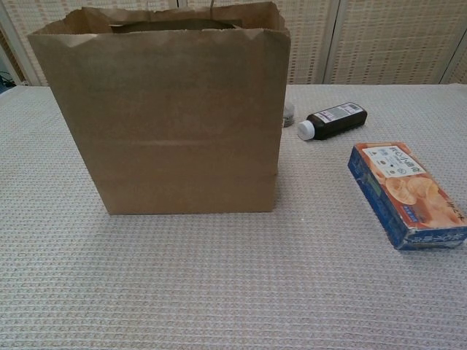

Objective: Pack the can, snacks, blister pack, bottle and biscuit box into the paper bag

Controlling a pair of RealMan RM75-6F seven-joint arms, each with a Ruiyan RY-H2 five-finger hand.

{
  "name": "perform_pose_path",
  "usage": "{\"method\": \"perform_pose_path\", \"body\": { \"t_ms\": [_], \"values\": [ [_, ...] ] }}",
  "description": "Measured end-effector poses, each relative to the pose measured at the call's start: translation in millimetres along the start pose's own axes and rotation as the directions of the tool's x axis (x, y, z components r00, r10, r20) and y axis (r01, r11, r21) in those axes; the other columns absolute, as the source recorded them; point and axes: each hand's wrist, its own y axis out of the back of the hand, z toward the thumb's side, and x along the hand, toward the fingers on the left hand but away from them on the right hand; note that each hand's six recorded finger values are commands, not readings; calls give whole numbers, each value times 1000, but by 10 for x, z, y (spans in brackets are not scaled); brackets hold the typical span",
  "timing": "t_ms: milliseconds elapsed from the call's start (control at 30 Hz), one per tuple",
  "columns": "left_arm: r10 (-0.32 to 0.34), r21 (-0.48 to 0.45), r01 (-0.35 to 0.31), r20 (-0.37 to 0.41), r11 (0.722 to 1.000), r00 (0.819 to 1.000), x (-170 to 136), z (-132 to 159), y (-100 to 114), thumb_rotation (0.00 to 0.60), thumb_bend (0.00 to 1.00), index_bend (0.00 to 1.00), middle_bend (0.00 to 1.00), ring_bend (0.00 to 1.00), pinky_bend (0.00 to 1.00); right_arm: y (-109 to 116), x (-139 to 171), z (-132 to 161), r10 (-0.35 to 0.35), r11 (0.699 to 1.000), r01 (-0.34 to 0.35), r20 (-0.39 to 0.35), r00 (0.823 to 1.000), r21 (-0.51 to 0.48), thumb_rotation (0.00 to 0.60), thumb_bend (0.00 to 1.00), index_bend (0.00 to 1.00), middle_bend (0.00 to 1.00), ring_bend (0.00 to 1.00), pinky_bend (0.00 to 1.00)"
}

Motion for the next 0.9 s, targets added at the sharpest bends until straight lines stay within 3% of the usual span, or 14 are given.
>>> {"method": "perform_pose_path", "body": {
  "t_ms": [500, 900],
  "values": [
    [5, -6, -5, -3, 1000, 1000, -9, -14, 13, 600, 413, 37, 0, 0, 22, -221, -144, 414, 63, 997, -59, -67, 996, 58, 600, 883, 0, 59, 0, 197],
    [3, -8, -3, 2, 1000, 1000, -6, -7, 11, 600, 412, 36, 0, 0, 22, -220, -198, 832, 64, 997, -57, -140, 988, 52, 600, 883, 0, 59, 0, 197]
  ]
}}
